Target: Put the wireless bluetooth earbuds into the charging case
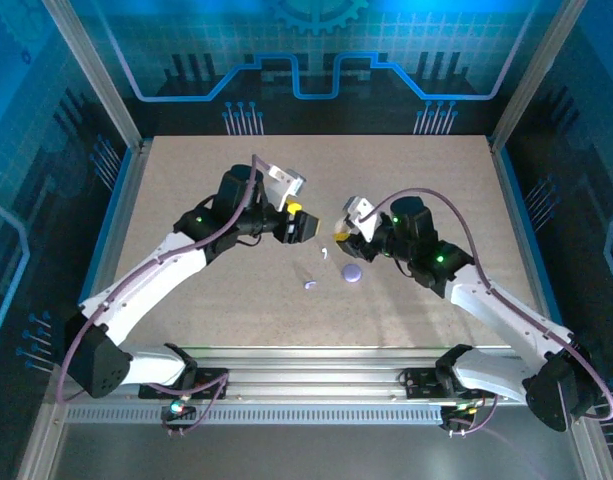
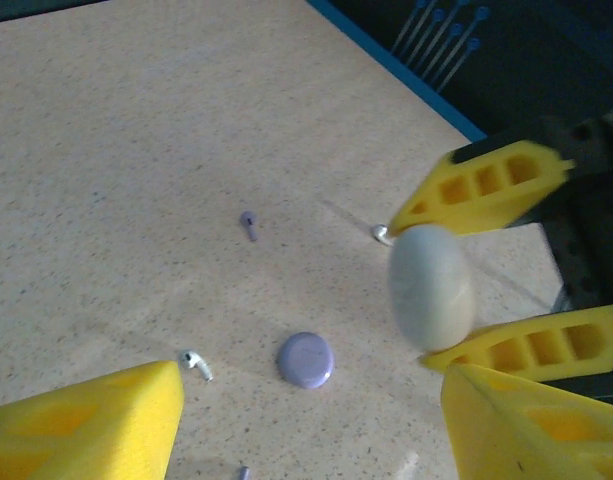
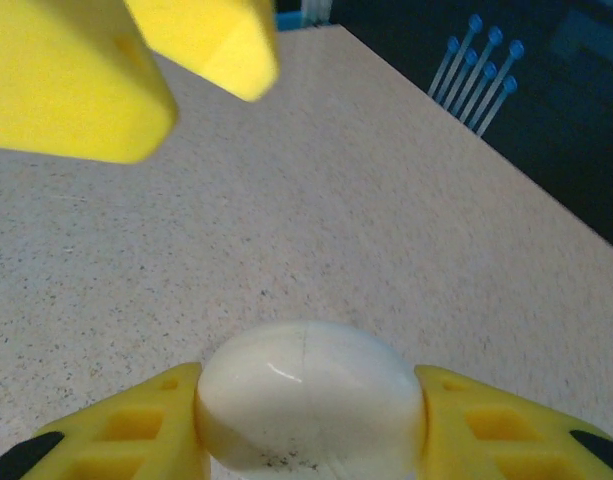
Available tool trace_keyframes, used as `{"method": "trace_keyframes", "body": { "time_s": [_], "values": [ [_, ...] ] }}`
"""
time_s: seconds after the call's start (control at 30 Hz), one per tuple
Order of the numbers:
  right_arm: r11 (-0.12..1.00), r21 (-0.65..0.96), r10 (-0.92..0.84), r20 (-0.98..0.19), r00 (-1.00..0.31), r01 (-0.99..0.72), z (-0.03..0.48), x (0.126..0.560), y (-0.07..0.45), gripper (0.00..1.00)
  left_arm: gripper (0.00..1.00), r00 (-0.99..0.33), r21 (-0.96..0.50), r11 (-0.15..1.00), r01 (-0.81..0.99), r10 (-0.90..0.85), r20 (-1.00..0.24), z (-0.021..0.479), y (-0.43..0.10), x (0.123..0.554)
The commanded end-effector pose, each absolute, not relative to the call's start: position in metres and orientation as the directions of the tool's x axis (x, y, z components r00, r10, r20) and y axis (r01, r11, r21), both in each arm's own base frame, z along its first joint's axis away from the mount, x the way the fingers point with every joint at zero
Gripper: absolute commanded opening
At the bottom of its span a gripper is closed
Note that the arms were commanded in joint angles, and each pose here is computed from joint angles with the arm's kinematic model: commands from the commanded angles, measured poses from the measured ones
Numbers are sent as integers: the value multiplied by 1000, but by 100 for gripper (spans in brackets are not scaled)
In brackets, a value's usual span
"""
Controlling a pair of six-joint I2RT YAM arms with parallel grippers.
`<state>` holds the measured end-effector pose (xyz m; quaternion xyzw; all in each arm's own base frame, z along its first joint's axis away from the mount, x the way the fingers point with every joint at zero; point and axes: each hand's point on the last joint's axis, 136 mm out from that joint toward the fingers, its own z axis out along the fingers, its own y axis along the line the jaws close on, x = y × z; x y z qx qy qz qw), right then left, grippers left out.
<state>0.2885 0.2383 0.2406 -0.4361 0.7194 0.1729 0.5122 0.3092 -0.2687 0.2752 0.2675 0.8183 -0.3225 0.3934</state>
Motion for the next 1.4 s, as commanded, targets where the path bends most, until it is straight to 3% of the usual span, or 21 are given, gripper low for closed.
{"method": "trace_keyframes", "body": {
  "time_s": [0.0,0.27,0.63,0.9,1.37],
  "values": [
    [434,-316,-449,-888,102,-844,254,281,259,44,70,-477,-280,570,773,230,-848,286,-281,291],
    [391,-410,-486,-852,194,-824,259,287,268,44,68,-516,-314,572,758,231,-825,277,-289,293],
    [417,-526,-546,-797,259,-741,264,300,278,44,55,-683,-512,590,624,93,-725,265,-297,296],
    [425,-523,-523,-808,271,-739,267,299,281,44,50,-713,-519,620,589,95,-695,255,-295,301],
    [362,-575,-514,-779,358,-734,269,284,291,45,30,-716,-531,591,607,118,-688,252,-300,297]
  ]
}}
